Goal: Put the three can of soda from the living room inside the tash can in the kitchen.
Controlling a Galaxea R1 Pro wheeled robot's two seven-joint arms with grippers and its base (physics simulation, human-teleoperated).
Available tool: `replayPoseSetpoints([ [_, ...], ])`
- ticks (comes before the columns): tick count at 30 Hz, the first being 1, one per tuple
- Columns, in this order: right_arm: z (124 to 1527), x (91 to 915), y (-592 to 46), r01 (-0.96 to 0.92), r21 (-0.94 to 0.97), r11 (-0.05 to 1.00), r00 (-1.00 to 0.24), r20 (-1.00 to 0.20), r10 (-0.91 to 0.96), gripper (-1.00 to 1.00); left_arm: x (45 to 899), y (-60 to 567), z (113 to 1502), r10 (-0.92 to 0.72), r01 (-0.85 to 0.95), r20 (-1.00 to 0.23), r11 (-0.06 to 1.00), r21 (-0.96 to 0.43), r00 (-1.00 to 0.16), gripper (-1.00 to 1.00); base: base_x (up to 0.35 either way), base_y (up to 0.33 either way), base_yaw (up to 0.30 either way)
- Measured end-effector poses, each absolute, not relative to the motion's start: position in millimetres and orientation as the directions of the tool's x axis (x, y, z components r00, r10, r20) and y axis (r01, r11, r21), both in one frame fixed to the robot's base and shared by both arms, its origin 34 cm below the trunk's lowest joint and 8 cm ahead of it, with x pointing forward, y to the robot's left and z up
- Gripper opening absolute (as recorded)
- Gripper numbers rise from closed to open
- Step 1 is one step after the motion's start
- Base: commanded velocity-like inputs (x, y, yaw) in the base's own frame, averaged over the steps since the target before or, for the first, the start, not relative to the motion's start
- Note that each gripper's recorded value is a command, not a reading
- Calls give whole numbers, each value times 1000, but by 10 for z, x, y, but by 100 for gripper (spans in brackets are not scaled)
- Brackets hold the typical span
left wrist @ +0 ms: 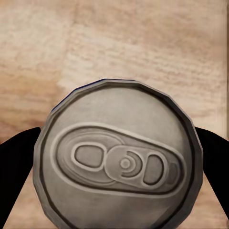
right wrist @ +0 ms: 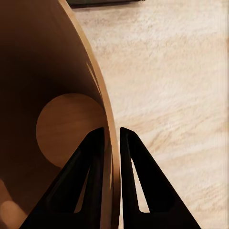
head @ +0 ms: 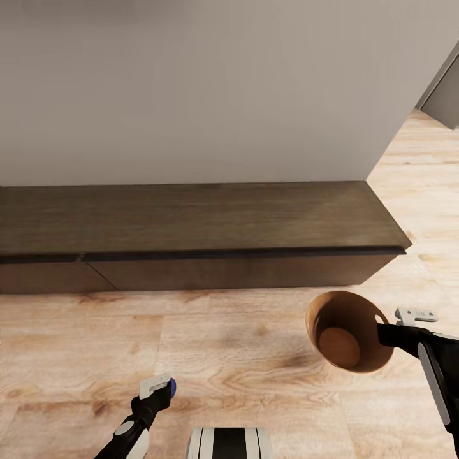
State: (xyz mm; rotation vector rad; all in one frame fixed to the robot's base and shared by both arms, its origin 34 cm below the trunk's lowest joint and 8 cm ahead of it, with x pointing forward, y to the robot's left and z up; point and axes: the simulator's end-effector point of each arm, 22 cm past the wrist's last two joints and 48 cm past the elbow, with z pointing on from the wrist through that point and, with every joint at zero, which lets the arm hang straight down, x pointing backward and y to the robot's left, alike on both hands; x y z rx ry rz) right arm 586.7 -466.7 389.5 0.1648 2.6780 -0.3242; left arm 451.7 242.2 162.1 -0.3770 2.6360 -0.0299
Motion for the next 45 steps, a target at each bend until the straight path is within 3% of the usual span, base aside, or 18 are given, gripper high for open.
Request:
replayPoseSetpoints([
  [45, 4455, 5997, -4659, 167, -198, 966, -897, -437, 66, -100, 4661, 2422, 2184, -269, -259, -456, 962, -87, -848, -100, -25, 0, 0],
])
